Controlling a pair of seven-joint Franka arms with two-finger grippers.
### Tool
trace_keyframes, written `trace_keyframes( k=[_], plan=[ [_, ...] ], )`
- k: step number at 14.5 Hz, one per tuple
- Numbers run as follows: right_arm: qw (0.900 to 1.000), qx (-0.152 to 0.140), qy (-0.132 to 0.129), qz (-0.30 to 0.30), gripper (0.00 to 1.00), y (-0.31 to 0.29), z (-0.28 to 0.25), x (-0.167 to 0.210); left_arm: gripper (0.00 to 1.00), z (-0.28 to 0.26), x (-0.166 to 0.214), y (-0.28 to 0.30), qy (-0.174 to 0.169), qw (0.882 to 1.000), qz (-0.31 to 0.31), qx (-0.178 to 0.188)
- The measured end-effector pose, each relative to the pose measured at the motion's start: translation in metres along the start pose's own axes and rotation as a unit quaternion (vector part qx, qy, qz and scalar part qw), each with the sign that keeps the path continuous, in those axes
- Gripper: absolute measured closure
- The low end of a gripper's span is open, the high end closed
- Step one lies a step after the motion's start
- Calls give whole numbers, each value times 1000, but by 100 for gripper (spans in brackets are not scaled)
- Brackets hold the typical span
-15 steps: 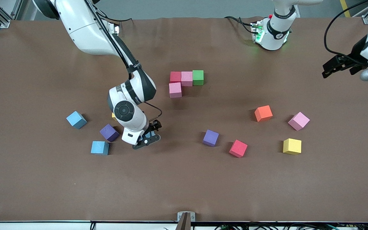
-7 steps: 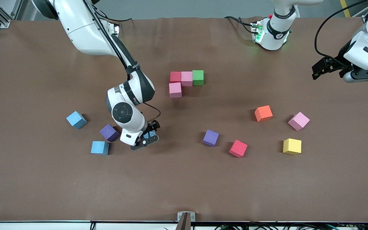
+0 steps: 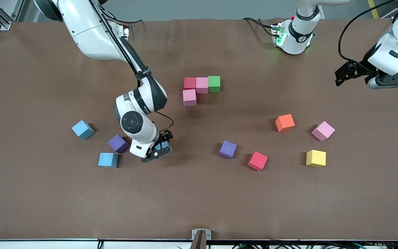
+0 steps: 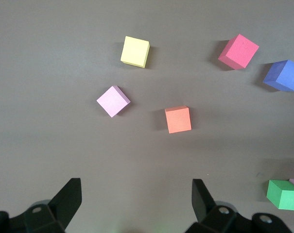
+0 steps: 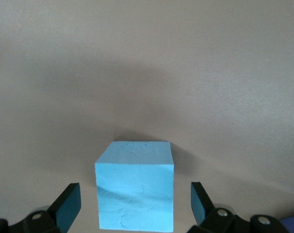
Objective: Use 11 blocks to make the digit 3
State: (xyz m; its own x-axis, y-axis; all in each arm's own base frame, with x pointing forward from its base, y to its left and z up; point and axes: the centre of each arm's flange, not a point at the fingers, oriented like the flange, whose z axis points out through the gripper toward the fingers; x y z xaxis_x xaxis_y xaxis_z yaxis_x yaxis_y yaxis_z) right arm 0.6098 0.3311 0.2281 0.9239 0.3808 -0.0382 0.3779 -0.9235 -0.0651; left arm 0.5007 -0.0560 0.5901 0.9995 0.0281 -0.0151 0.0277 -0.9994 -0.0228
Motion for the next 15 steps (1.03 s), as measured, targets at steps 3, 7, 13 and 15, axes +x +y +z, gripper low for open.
trace_keyframes(
  k=[3, 7, 13, 15],
  plan=[
    [1000, 0, 0, -1, 0, -1, 3, 0, 0, 1, 1, 1, -1, 1000, 1, 0],
    [1000, -1, -1, 0, 0, 1, 11, 0, 0, 10, 5, 1, -10, 1000, 1, 2],
    [1000, -2, -5, 0, 7, 1, 24, -1, 0, 14, 7, 0, -14, 1000, -1, 2],
    [1000, -1, -6, 0, 22, 0, 25, -2, 0, 14, 7, -1, -14, 1000, -2, 2]
  ],
)
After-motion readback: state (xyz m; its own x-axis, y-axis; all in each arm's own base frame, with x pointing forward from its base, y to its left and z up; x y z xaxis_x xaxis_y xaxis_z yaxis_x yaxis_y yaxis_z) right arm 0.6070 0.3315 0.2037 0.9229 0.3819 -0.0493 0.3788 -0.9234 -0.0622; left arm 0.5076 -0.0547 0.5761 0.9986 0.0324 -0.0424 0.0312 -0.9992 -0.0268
